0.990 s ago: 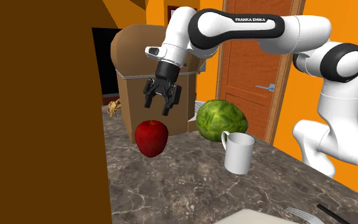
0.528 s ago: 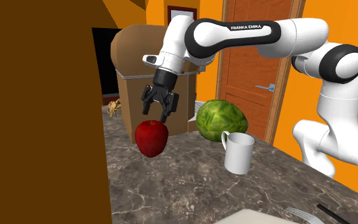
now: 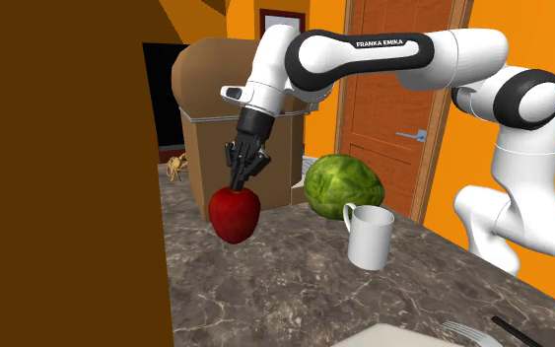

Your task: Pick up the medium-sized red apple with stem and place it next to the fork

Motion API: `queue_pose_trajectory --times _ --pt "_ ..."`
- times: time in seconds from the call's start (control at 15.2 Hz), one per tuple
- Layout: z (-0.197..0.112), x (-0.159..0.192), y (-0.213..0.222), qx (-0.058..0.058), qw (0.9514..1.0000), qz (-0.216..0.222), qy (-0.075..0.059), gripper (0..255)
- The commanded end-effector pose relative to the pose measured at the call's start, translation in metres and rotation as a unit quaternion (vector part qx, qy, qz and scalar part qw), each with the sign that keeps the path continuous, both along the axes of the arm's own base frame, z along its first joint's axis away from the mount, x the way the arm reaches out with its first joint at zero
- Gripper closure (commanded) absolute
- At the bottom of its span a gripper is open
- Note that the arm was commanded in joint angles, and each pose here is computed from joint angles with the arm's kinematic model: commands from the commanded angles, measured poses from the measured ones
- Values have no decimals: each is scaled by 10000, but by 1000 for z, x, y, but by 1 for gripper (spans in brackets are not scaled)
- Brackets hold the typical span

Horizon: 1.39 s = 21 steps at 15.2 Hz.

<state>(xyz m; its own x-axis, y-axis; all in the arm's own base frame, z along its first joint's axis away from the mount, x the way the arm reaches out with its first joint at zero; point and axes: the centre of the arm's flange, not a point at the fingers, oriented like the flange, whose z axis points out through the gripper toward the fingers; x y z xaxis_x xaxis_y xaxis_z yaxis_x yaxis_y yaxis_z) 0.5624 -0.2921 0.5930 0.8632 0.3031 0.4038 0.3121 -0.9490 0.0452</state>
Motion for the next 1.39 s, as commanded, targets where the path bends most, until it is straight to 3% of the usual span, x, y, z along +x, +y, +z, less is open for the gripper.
queue_pose_trajectory --times 0.0,0.33,1.32 --pt "0 0 0 1 10000 0 4 255" --pt "-1 -1 0 1 10000 -1 4 255" --pt "78 -1 0 1 10000 -1 4 255"
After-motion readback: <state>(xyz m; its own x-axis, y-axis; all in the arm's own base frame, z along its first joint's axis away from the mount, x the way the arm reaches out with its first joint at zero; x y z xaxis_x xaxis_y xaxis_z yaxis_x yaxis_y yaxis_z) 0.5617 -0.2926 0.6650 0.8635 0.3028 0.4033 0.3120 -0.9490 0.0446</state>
